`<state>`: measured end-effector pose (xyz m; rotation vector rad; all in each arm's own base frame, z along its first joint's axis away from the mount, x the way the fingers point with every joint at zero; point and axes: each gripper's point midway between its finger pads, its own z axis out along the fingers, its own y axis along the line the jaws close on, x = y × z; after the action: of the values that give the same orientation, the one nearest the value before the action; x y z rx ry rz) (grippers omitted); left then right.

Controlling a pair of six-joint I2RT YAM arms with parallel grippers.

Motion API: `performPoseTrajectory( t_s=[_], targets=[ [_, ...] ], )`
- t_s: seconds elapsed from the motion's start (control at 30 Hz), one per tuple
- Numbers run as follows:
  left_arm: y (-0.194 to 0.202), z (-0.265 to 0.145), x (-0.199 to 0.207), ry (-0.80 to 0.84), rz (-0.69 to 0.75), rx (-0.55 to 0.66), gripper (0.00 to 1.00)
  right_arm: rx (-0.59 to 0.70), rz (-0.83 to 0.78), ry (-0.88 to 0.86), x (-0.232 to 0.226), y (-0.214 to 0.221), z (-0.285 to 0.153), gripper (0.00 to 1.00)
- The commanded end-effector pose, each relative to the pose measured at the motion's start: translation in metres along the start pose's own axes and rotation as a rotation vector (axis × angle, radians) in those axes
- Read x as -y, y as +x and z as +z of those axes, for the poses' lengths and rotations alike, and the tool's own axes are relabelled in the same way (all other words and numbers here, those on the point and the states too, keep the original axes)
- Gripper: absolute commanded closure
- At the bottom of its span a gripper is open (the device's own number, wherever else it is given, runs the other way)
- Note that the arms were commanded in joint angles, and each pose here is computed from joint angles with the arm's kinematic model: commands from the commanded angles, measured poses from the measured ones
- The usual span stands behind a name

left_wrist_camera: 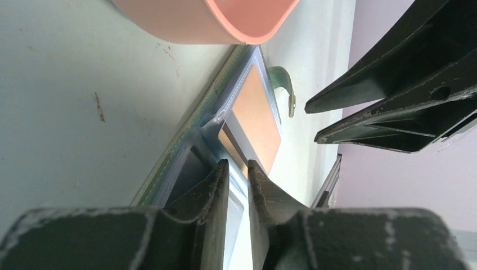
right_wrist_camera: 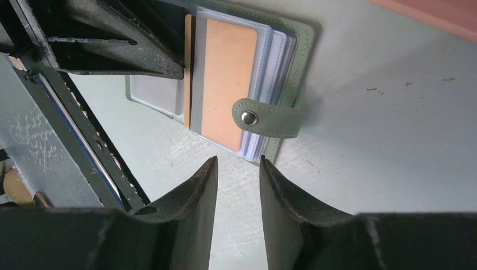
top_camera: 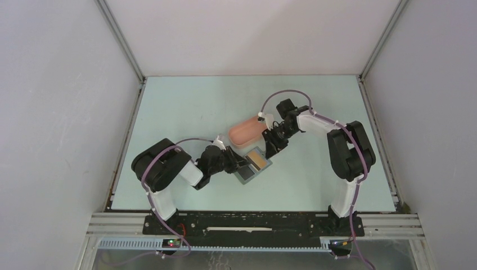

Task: Put the credit cards into the card holder
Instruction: Insert the credit card into the card holder, then close the card holder at the center of the board.

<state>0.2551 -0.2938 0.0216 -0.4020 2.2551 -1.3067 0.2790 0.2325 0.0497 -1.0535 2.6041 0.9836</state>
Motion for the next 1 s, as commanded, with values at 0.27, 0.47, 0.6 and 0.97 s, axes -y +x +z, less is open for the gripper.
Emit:
performPoseTrajectory(
  t_s=[0.27,0.47,0.6,0.97],
  targets=[
    [0.006,0.002,-0.016,-0.062,0.039,-0.031,0.83,-0.011,0.044,0.0,0.009,-0.001,0.015,0.62],
    [0.005,0.008,-0.013,-0.053,0.042,-0.041,0.88,-0.061,0.061,-0.017,0.007,0.007,0.026,0.66],
    [0.004,0.012,-0.01,-0.047,0.048,-0.042,0.89,-0.088,0.051,-0.049,-0.004,0.01,0.031,0.72],
    [-0.004,0.007,-0.004,-0.057,0.101,-0.038,0.85,-0.031,0.016,-0.02,-0.006,-0.001,0.004,0.64]
  ],
)
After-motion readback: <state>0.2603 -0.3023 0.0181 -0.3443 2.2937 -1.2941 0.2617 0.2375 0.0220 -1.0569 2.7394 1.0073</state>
